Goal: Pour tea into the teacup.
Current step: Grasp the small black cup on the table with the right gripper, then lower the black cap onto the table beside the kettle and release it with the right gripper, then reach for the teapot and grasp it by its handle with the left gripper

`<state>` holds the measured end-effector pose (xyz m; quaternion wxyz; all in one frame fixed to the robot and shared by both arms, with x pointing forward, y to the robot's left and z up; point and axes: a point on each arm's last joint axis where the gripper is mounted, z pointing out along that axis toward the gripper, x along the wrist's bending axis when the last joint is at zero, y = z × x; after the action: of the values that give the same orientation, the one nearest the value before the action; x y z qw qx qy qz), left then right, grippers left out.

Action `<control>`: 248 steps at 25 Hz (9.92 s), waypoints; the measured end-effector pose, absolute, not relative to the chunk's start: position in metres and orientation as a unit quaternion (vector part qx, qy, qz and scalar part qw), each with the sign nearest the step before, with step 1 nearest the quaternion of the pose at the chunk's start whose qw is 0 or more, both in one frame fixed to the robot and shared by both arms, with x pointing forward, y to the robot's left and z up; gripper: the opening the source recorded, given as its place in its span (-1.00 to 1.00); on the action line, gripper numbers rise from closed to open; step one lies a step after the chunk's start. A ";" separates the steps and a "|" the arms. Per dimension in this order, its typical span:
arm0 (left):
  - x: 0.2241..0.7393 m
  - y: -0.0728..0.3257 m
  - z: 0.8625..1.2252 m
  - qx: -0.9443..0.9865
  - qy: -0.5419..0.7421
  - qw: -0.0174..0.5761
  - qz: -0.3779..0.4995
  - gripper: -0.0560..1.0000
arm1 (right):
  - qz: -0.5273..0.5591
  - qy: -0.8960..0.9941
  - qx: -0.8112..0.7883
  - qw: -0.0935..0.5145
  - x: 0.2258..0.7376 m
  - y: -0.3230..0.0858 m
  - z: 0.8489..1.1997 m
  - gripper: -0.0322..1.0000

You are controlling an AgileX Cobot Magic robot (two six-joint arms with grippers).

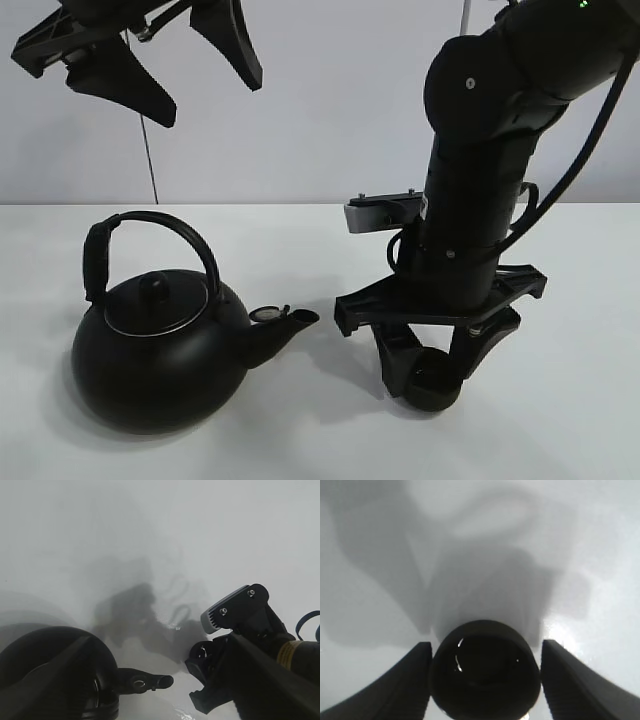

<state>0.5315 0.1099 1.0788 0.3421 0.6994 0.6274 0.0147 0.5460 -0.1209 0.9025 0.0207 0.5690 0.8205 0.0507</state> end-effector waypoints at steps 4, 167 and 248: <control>0.531 0.110 1.079 0.699 0.627 0.342 0.015 0.10 | 0.046 0.821 0.569 0.019 0.545 -0.121 0.902 -0.17; 0.532 0.110 1.079 0.699 0.627 0.343 0.015 0.10 | 0.173 0.830 0.530 -0.027 0.566 -0.145 0.983 -0.10; 0.467 0.166 1.071 0.673 0.481 0.515 0.226 0.05 | 0.224 0.760 0.603 -0.094 0.540 -0.216 1.058 -0.10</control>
<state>0.4668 0.1659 1.0708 0.5147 0.6730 0.4807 0.2261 0.5397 -0.2163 1.0585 -0.0937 0.6033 0.7597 0.2237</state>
